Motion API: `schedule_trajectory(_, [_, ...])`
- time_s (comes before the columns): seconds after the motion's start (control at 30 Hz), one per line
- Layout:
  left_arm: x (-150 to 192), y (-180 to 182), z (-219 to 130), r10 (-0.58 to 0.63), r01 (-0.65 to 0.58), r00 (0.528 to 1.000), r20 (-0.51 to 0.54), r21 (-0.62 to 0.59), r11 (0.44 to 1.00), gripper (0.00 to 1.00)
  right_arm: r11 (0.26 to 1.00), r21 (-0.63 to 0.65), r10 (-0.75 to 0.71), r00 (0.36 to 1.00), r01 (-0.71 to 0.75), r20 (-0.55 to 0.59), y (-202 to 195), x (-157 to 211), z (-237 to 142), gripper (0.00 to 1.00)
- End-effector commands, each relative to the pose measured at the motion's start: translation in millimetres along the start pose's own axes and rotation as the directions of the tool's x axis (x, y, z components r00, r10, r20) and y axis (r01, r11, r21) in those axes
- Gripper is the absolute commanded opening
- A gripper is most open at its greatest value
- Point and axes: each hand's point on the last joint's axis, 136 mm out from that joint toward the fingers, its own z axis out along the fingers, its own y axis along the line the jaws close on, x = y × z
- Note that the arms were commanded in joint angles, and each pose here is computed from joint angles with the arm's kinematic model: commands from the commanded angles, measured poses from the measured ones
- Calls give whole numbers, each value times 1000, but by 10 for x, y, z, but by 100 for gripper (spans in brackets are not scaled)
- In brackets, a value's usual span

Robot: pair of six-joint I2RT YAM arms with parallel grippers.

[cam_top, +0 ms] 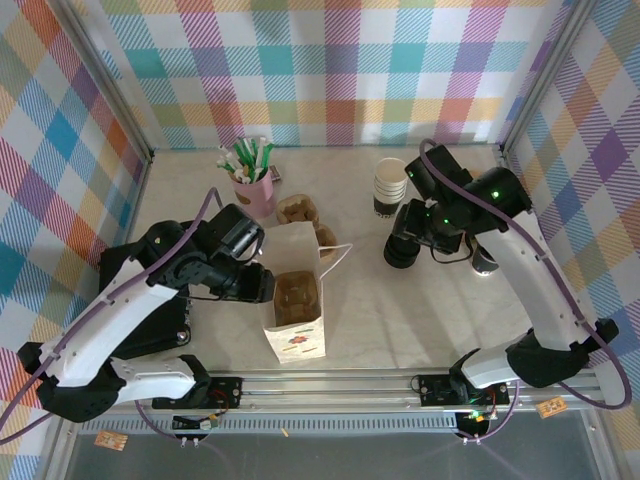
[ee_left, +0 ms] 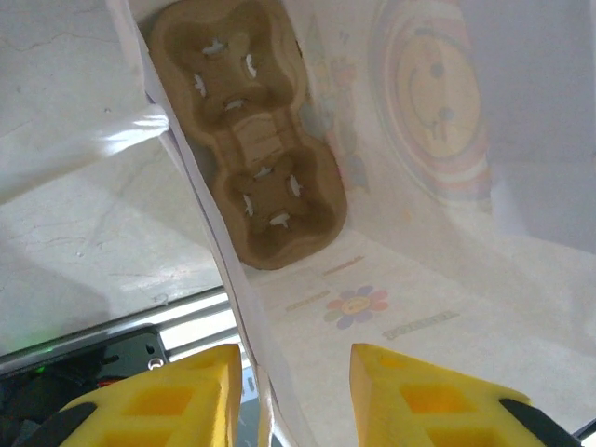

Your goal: Pack the takeout coffee

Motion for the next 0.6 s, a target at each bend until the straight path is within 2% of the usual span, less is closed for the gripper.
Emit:
schedule_trajectory(0.0, [66,32,56,-19,19,1000,-23,7,1000,35,996,60,65,998,-65,4,-249,86,-130,60])
schedule_trajectory(0.17, [49,113,68,-16,16,1000,6,-23,1000,35,984,173,39,998,-48,57,-443,-16,-102,63])
schedule_trajectory(0.33, [-90,14,60,-11,12,1000,14,-25,1000,31,965,255,50,999,-51,10,-609,-131,-10,66])
schedule_trajectory(0.43, [-195,-35,10,-21,22,999,44,-25,999,26,967,244,72,997,-69,-6,-645,-205,38,68])
schedule_trajectory(0.57, [-238,-95,12,-29,29,999,21,-29,999,16,969,233,86,996,-81,-13,-760,-364,162,69])
